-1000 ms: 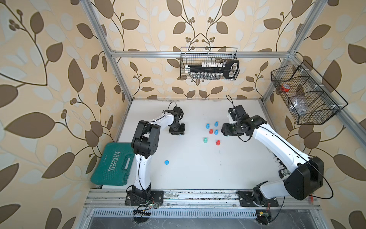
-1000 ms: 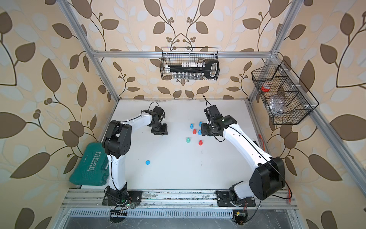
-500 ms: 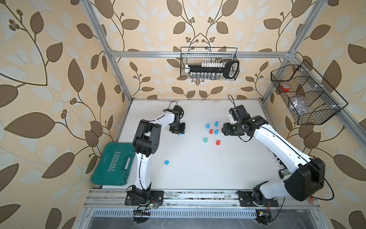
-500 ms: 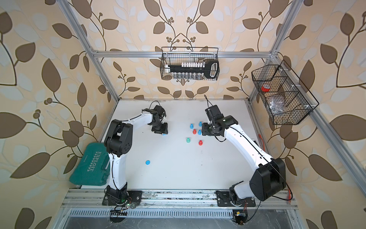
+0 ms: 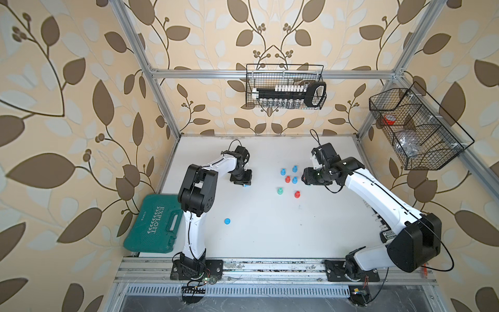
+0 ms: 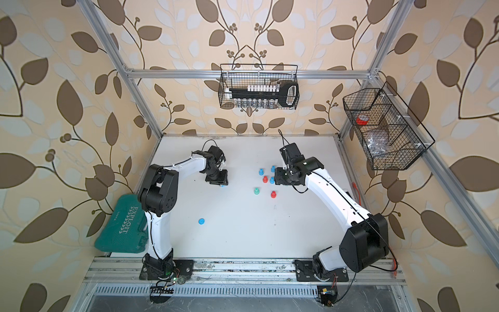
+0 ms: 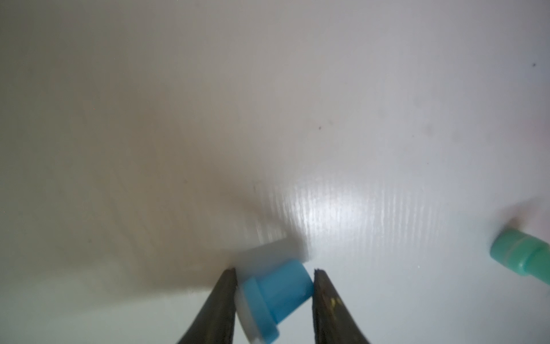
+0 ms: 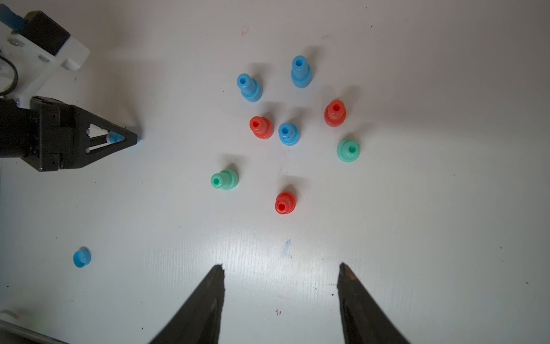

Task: Close the stamp cap
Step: Pick up the stamp from the center of the board.

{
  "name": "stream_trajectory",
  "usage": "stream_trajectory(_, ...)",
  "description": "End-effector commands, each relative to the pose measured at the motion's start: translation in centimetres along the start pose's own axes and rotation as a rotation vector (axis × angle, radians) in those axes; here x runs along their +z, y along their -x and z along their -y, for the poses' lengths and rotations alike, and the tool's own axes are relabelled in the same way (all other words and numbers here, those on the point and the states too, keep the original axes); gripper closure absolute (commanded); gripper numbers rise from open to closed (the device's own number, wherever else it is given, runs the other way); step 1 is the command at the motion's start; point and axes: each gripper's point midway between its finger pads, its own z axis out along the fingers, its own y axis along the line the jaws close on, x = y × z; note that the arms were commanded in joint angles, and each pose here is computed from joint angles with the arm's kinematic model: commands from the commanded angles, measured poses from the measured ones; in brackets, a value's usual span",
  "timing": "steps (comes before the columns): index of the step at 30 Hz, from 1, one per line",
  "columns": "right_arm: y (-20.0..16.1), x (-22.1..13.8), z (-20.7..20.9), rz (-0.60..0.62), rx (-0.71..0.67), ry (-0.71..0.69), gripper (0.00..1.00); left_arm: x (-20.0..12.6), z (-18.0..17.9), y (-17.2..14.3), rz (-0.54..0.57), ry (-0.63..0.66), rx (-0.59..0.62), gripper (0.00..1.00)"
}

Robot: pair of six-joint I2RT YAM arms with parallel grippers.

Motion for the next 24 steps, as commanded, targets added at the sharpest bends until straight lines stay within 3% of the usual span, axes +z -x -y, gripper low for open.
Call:
stream_trajectory(1, -0.5, -0.7, -0.4, -0.022, -0.006, 0.034, 0.42, -0.8, 1.9, -4.0, -0.077, -0.021, -0.011, 0.67)
stream_trajectory(7, -2.2, -1.1, -0.1, -0.040, 0.005, 0.046, 0.42, 0.1, 7.7, -10.2, -0.123, -0.065, -0.021, 0.67)
stream_trajectory(12, -3.4, -1.5, 0.2, -0.051, 0.029, 0.055, 0.42, 1.3, 9.9, -14.4, -0.132, -0.037, -0.080, 0.70)
stream_trajectory(16, -4.3, -1.7, 0.7, -0.052, 0.039, 0.048, 0.42, 1.3, 10.6, -15.9, -0.127, -0.011, -0.094, 0.70)
stream_trajectory(24, -5.3, -2.2, 1.3, -0.043, 0.046, 0.042, 0.42, 0.7, 11.7, -16.8, -0.131, -0.006, -0.044, 0.58)
